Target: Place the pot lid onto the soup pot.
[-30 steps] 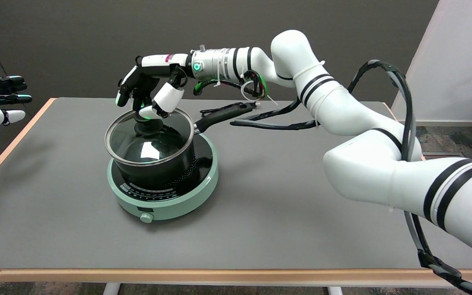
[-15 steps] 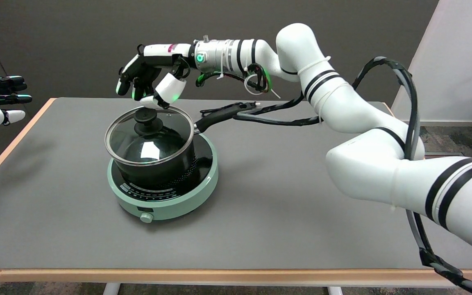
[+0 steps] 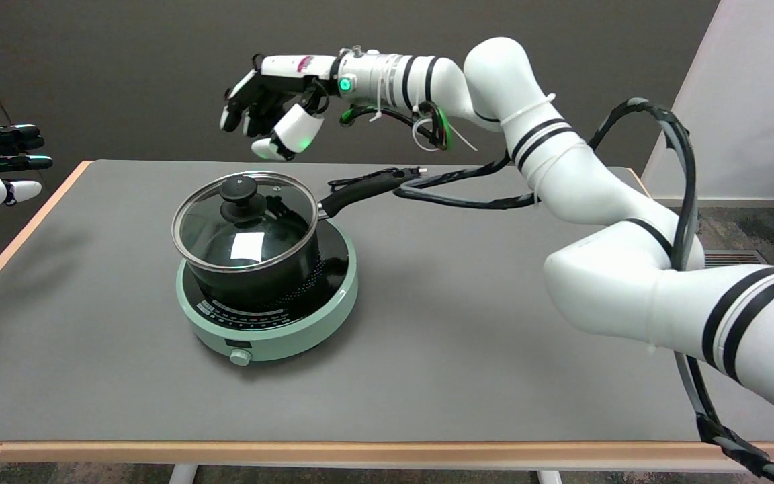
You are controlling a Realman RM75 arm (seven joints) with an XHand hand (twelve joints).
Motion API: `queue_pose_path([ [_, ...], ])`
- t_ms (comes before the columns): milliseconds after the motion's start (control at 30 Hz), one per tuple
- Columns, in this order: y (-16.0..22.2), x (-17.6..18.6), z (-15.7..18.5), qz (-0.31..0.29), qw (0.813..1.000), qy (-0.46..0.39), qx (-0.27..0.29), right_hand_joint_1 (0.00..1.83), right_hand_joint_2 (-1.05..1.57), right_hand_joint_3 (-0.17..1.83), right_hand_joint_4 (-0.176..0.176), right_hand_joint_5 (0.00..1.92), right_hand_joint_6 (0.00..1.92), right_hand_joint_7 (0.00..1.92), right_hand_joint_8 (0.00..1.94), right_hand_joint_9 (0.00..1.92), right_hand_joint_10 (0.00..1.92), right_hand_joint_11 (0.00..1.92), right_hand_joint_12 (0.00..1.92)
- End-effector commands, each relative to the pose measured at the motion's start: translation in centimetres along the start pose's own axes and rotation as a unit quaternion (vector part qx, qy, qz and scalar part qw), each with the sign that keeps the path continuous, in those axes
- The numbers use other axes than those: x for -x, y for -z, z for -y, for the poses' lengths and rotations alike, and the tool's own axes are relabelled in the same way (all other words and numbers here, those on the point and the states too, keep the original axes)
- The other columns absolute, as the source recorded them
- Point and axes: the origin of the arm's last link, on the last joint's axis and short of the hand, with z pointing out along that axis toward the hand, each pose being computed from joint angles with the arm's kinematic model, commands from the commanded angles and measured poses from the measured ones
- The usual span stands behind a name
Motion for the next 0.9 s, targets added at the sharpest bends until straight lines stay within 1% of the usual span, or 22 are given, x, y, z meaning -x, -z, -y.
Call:
queue_pose_path([
  [33,4.6,-1.0,-4.7,-0.095,0.983,0.098,0.122,0.89,0.62,0.91,0.135,0.65,0.36,0.83,0.33,0.75,0.58,0.55,1.20],
  [100,5.7,-1.2,-5.3,-0.108,0.976,0.123,0.143,0.89,0.62,0.91,0.142,0.65,0.36,0.83,0.33,0.75,0.58,0.55,1.19],
  [167,7.2,-1.7,-6.0,-0.124,0.963,0.162,0.173,0.89,0.61,0.91,0.147,0.65,0.36,0.83,0.33,0.75,0.58,0.55,1.17],
  [267,9.1,-2.1,-6.6,-0.132,0.950,0.202,0.199,0.87,0.61,0.93,0.155,0.63,0.35,0.82,0.32,0.75,0.57,0.54,1.14],
  [300,10.1,-2.4,-6.7,-0.139,0.947,0.205,0.205,0.81,0.61,0.96,0.156,0.62,0.37,0.81,0.33,0.74,0.59,0.55,1.13],
  [467,14.9,-4.1,-7.5,-0.186,0.939,0.184,0.225,0.80,0.61,0.97,0.162,0.60,0.35,0.79,0.32,0.73,0.57,0.55,1.12],
  [533,17.4,-4.7,-7.9,-0.201,0.932,0.188,0.237,0.79,0.61,0.97,0.166,0.60,0.34,0.79,0.32,0.73,0.57,0.55,1.12],
  [767,23.7,-4.9,-8.4,-0.216,0.913,0.212,0.273,0.79,0.61,0.97,0.169,0.58,0.32,0.78,0.31,0.72,0.56,0.55,1.11],
  [833,26.3,-4.9,-8.7,-0.225,0.906,0.212,0.290,0.85,0.60,0.93,0.165,0.59,0.28,0.78,0.29,0.74,0.53,0.54,1.12],
  [900,28.4,-4.6,-9.0,-0.235,0.902,0.202,0.301,0.85,0.60,0.93,0.164,0.58,0.28,0.78,0.29,0.73,0.53,0.54,1.12],
])
